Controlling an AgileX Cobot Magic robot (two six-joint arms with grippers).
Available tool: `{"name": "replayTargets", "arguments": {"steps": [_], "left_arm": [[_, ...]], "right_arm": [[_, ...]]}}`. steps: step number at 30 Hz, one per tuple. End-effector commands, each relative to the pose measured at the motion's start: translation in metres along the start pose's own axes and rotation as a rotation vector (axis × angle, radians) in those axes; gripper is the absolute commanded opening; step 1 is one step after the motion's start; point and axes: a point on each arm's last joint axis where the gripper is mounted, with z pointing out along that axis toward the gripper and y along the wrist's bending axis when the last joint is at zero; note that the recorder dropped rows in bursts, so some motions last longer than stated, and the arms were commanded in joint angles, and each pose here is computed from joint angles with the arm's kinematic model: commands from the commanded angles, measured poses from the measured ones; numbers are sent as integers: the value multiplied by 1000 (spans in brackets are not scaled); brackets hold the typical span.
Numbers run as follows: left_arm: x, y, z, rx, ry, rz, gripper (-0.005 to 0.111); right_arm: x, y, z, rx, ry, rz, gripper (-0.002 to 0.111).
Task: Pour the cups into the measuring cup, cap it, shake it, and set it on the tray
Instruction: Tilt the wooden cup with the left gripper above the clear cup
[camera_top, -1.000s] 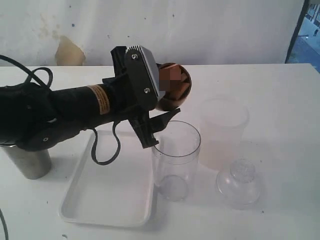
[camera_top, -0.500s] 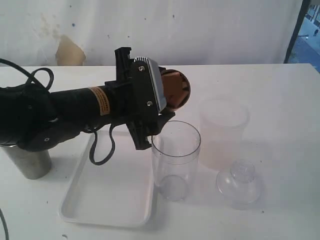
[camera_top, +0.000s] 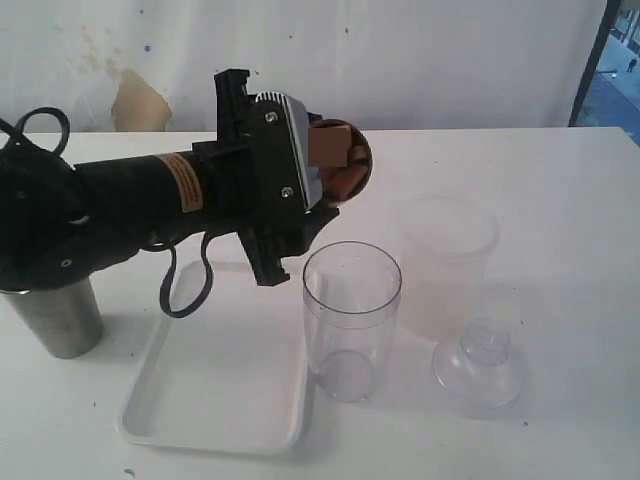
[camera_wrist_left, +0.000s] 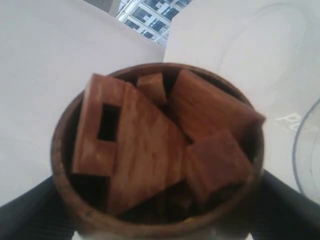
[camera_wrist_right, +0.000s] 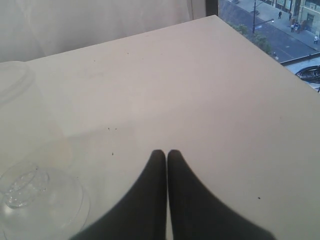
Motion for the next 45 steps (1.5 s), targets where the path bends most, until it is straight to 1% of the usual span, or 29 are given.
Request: {"name": "replayTargets", "arguments": {"steps": [1, 5, 9, 15, 18, 28, 35, 40, 43, 45], "left_arm": [[0, 0, -3, 22, 30, -6, 0], [1, 0, -3, 31, 39, -1, 0], [0, -1, -3, 40, 27, 92, 0], [-2, -1, -3, 39, 10, 130, 0], [-4, 0, -3, 21, -11, 137, 0], [-5, 1, -3, 7, -27, 259, 0], [-5, 1, -3, 7, -27, 272, 0], [-5, 1, -3, 6, -28, 355, 0], [-5, 2, -3, 5, -27, 356, 0], [-5, 2, -3, 1, -23, 335, 0]], "right_arm": [[0, 0, 0, -8, -14, 4, 0], [0, 0, 0, -8, -14, 4, 0], [0, 0, 0, -8, -14, 4, 0], [0, 0, 0, -8, -14, 4, 0], [0, 0, 0, -8, -14, 4, 0], [0, 0, 0, -8, -14, 4, 0], [0, 0, 0, -8, -14, 4, 0], [0, 0, 0, -8, -14, 4, 0], [0, 0, 0, -8, -14, 4, 0], [0, 0, 0, -8, -14, 4, 0]]}}
